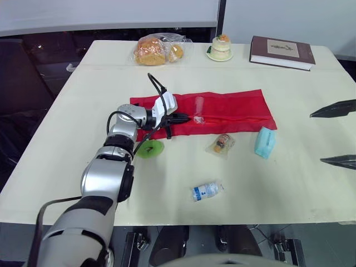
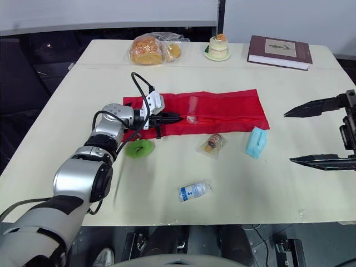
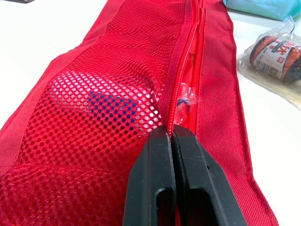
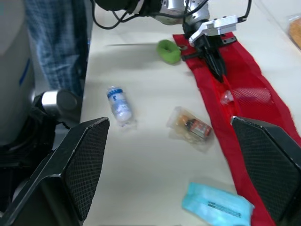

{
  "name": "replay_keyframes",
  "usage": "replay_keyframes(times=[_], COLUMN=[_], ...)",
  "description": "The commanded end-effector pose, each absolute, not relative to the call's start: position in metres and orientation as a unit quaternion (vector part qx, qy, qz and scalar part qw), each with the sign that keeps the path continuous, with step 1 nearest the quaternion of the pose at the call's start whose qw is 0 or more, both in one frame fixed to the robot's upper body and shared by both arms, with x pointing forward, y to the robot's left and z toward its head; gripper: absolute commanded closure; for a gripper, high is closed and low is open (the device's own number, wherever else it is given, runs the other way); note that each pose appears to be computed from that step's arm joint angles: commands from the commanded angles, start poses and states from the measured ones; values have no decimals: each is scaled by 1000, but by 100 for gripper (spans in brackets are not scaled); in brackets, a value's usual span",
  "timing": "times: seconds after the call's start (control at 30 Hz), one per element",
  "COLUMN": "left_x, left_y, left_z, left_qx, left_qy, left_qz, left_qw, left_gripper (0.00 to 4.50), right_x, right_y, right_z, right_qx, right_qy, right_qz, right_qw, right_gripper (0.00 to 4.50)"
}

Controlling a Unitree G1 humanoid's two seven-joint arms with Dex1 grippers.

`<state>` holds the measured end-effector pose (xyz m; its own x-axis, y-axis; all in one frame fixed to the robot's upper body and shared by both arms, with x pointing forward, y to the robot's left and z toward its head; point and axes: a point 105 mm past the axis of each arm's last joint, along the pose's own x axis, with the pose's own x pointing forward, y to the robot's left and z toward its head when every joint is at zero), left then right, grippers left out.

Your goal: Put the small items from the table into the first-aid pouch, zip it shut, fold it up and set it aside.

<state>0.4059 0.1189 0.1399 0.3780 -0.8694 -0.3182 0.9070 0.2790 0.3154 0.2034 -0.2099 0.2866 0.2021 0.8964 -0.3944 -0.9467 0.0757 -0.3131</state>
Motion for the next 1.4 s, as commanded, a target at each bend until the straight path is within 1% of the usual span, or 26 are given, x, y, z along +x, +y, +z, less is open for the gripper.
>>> replay_keyframes(times=[0.03,0.13,0.23,0.33,0.43,0.53,0.6,0.7,0.83,1.1,1.33,1.4], left_x=[409,409,408,408,409,408,408,407,407,408,409,408], left_y=[114,113,111,109,109,108,108,108,109,108,106,106], left_z=[156,156,156,156,156,155,155,153,151,149,149,148], left_qx=[240,240,241,242,243,245,245,247,245,244,244,244], left_qy=[17,16,15,14,14,15,15,17,17,19,18,20], left_qz=[-557,-558,-560,-562,-562,-563,-563,-565,-563,-561,-559,-559], left_qw=[795,794,792,791,791,790,789,787,789,791,792,792], left_gripper=[450,450,450,450,450,450,450,450,450,450,450,450], right_x=[206,212,217,215,210,208,208,221,232,228,229,227], right_y=[-205,-197,-175,-151,-132,-120,-117,-103,-91,-66,-61,-62], right_z=[282,260,225,197,174,153,146,126,117,109,109,107], right_qx=[-273,-270,-283,-276,-265,-285,-293,-316,-331,-321,-321,-322], right_qy=[38,41,28,17,18,33,38,55,48,49,45,50], right_qz=[624,623,628,645,663,676,679,673,665,692,692,693], right_qw=[731,733,725,712,700,679,672,666,667,645,645,643], right_gripper=[11,11,11,11,11,11,11,11,11,11,11,60])
